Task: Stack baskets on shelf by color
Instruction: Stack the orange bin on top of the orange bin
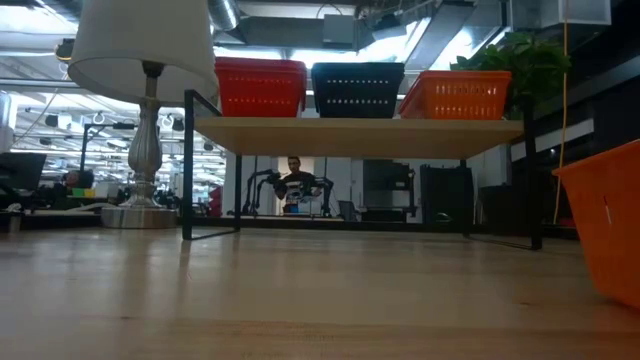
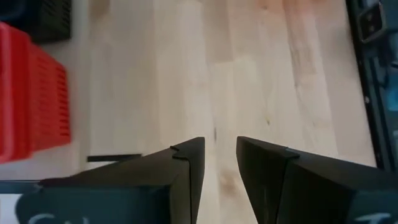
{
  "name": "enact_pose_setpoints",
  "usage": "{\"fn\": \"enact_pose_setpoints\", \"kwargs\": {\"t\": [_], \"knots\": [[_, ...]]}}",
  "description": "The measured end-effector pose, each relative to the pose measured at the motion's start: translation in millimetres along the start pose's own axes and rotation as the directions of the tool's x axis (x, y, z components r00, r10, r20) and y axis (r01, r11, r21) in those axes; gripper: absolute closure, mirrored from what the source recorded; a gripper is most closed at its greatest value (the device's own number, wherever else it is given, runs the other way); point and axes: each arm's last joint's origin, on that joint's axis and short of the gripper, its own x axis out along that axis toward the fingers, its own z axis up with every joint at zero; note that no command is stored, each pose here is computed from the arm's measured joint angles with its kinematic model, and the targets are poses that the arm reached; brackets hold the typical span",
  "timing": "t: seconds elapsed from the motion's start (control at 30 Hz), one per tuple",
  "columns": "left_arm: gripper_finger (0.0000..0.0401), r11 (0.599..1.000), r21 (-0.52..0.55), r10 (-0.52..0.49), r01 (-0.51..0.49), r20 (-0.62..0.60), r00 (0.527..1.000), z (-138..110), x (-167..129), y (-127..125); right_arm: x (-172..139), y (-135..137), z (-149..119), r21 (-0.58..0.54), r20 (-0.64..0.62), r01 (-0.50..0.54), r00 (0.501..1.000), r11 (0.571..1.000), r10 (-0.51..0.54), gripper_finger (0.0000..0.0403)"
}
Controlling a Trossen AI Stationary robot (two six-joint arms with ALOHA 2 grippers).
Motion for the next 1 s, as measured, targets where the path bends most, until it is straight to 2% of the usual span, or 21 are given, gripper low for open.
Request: {"fn": "enact_pose_setpoints", "kwargs": {"t": [0.23,0.57,0.8,1.0], "knots": [[0.0315,1.0,-0.008,0.001,-0.001,-0.016,1.0,-6,9,-4,19,-5,-8,-0.013,-0.046,0.039,0.998,0.999,-0.039,0.0313],[0.0316,1.0,-0.018,0.005,-0.006,-0.02,1.0,-7,12,-2,16,-8,-7,-0.069,-0.07,0.096,0.992,0.993,-0.101,0.0313],[0.0316,0.999,-0.03,0.014,-0.015,-0.022,1.0,-5,13,2,-2,-17,-1,-0.147,-0.032,0.309,0.948,0.94,-0.317,0.0313],[0.0316,0.999,-0.035,0.018,-0.019,-0.023,1.0,-5,14,3,-10,-12,5,-0.151,-0.021,0.316,0.946,0.937,-0.323,0.0313]]}}
